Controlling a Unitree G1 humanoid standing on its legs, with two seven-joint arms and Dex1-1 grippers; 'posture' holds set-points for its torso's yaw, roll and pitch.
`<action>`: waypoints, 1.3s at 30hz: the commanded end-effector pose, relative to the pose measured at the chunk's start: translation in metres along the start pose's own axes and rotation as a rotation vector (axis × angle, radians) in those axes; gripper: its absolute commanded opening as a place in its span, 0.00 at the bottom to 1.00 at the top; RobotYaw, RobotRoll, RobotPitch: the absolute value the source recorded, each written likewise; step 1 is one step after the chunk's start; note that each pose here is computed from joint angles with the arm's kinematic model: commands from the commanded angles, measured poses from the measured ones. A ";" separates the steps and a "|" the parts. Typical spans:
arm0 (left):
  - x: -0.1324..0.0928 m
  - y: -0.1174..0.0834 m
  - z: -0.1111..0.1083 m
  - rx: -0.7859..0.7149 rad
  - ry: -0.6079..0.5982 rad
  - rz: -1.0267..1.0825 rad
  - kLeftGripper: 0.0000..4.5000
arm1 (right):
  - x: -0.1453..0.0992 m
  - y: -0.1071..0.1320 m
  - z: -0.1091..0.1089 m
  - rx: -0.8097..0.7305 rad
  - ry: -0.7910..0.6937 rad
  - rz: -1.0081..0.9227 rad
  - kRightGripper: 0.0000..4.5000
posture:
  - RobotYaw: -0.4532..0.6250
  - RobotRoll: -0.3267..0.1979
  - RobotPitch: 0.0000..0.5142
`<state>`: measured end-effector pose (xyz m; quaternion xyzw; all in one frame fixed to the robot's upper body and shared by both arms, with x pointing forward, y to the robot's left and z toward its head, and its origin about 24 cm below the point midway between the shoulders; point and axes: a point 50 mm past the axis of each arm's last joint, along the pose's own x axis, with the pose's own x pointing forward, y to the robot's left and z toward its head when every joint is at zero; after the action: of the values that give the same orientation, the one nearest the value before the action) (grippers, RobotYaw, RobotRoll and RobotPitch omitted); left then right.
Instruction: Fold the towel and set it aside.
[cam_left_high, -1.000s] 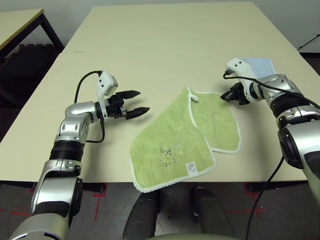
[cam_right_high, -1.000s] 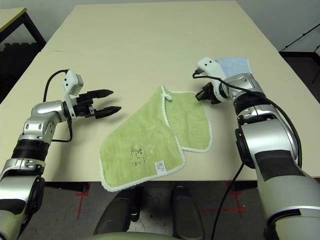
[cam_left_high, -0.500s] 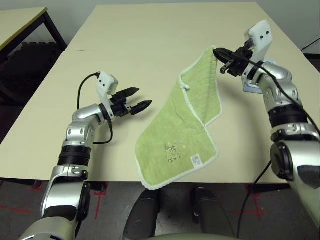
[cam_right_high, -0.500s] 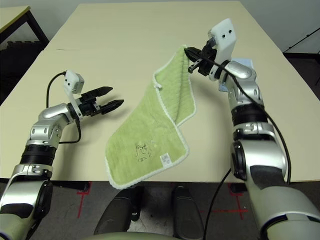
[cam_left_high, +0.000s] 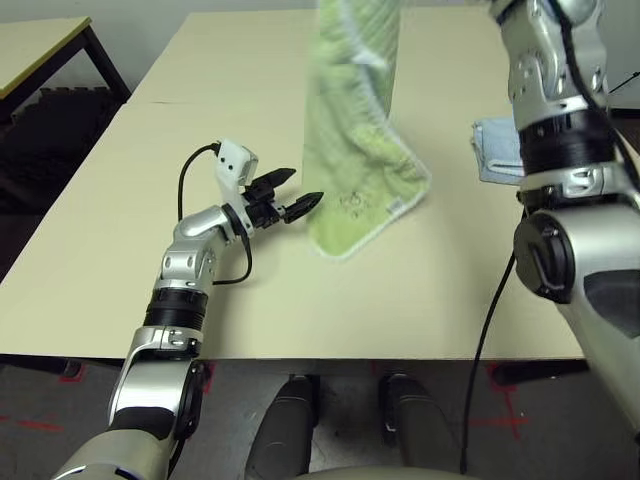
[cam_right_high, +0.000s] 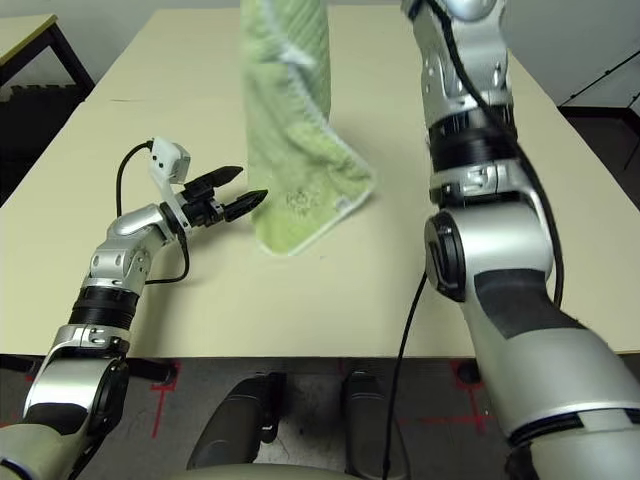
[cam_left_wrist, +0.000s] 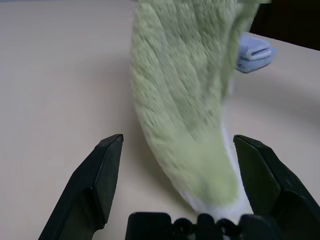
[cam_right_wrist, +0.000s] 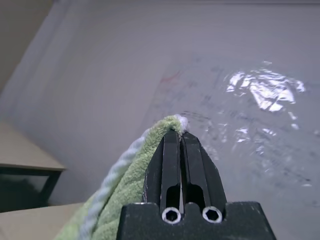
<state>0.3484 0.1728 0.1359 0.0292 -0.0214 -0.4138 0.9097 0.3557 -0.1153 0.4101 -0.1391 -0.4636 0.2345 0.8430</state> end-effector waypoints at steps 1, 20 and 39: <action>0.001 -0.005 -0.005 0.020 0.042 -0.025 1.00 | -0.013 0.011 -0.022 0.025 0.073 0.034 0.02 | 0.48 0.62 0.21; 0.096 -0.041 0.123 -0.274 -0.311 0.273 1.00 | -0.003 0.020 -0.026 0.043 0.127 0.034 0.02 | 0.51 0.62 0.21; 0.077 0.021 0.085 -0.226 -0.057 0.738 1.00 | -0.014 0.006 -0.031 0.055 0.171 -0.022 0.02 | 0.51 0.62 0.19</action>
<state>0.4085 0.1210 0.2292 -0.1002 -0.0151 -0.0633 0.9928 0.3785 -0.1150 0.3753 -0.1328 -0.3715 0.2319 0.8891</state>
